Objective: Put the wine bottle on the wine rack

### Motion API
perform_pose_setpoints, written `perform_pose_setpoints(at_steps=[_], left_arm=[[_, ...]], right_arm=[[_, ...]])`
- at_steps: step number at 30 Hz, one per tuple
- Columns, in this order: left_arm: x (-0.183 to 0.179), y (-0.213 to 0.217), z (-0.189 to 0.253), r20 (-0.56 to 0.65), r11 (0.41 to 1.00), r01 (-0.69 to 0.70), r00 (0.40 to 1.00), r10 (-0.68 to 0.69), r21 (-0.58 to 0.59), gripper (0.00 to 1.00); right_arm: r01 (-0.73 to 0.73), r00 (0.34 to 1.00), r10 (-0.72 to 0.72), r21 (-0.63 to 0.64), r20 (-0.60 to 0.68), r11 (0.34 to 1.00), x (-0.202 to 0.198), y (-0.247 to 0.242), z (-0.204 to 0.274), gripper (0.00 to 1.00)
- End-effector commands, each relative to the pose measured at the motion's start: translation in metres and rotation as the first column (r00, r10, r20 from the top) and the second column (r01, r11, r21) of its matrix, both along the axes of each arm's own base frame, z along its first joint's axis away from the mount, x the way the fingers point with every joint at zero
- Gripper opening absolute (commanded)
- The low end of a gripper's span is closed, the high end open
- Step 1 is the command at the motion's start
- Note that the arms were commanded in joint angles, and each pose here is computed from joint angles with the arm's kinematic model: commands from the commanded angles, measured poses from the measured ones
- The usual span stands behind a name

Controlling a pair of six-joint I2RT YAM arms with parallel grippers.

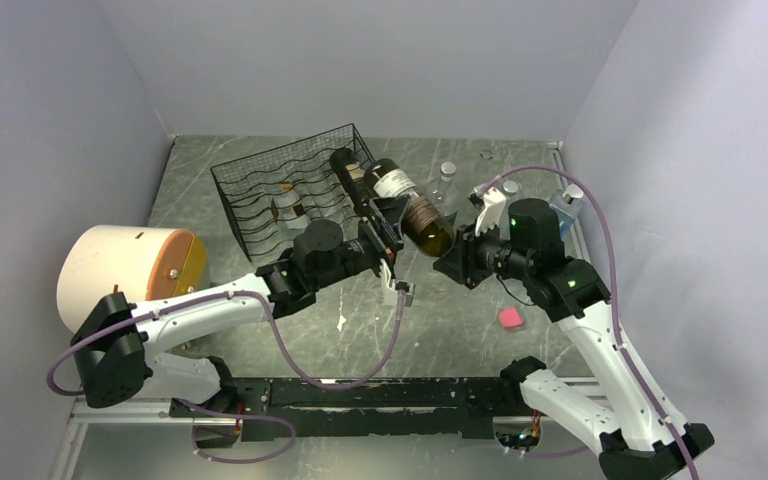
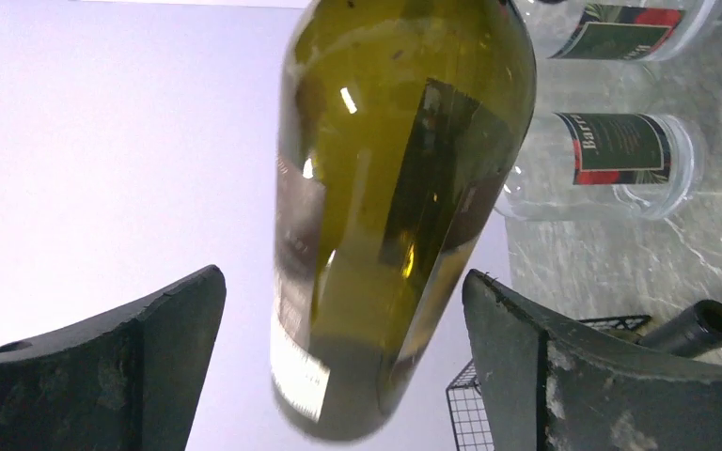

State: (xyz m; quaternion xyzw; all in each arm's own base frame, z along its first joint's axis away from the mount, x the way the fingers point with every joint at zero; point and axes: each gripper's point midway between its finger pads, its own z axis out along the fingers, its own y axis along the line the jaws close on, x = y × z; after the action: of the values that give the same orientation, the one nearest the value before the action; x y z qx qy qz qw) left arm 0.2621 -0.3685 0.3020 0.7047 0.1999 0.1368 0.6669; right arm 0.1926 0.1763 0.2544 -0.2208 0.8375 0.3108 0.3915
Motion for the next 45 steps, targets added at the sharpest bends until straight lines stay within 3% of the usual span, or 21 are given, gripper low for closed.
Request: perform_pose_setpoints(at_steps=[1, 4, 8, 12, 14, 16, 20, 25, 29, 34, 45], left_arm=[[-0.006, 0.000, 0.022, 0.024, 0.994, 0.010, 1.000, -0.008, -0.108, 0.99], [-0.004, 0.001, 0.010, -0.026, 0.997, -0.007, 1.000, 0.005, -0.079, 0.99], [0.000, 0.008, 0.011, -0.086, 0.990, -0.060, 0.995, 0.050, -0.125, 0.99], [0.004, 0.015, 0.013, -0.288, 0.962, -0.138, 0.955, 0.066, -0.237, 0.98], [0.012, 0.023, 0.018, -0.436, 0.904, -0.256, 0.895, 0.088, -0.343, 0.99], [0.027, 0.037, 0.025, -0.573, 0.785, -0.429, 0.811, 0.118, -0.446, 0.99], [0.054, 0.068, 0.014, -0.782, 0.552, -0.731, 0.587, 0.210, -0.400, 0.99], [0.051, 0.091, 0.030, -0.821, 0.398, -0.775, 0.564, 0.086, -0.490, 0.99], [0.053, 0.110, 0.045, -0.888, 0.289, -0.853, 0.459, 0.021, -0.434, 0.99], [0.042, 0.124, 0.067, -0.900, 0.236, -0.870, 0.431, -0.062, -0.433, 0.99], [0.016, 0.164, 0.095, -0.883, 0.150, -0.873, 0.443, -0.153, -0.464, 0.99]], right_arm=[[0.145, 0.975, -0.154, 0.068, 0.161, 0.987, 0.029, -0.011, 0.040, 0.00], [0.182, 0.966, -0.193, 0.076, 0.174, 0.980, 0.034, -0.015, 0.044, 0.00], [0.195, 0.963, -0.207, 0.087, 0.174, 0.977, 0.038, -0.014, 0.042, 0.00], [0.188, 0.967, -0.200, 0.088, 0.157, 0.978, 0.040, -0.011, 0.034, 0.00], [0.180, 0.969, -0.193, 0.092, 0.152, 0.979, 0.042, -0.008, 0.031, 0.00], [0.173, 0.973, -0.184, 0.088, 0.139, 0.981, 0.043, -0.006, 0.025, 0.00], [0.151, 0.981, -0.160, 0.088, 0.105, 0.985, 0.044, 0.001, 0.010, 0.00], [0.112, 0.992, -0.117, 0.102, 0.045, 0.988, 0.044, 0.013, -0.009, 0.00], [0.046, 0.999, -0.048, 0.146, 0.010, 0.988, 0.034, 0.030, -0.020, 0.00], [-0.017, 1.000, 0.019, 0.164, -0.012, 0.986, 0.017, 0.069, -0.033, 0.00], [-0.149, 0.988, 0.152, 0.143, -0.012, 0.978, -0.027, 0.177, -0.068, 0.00]])
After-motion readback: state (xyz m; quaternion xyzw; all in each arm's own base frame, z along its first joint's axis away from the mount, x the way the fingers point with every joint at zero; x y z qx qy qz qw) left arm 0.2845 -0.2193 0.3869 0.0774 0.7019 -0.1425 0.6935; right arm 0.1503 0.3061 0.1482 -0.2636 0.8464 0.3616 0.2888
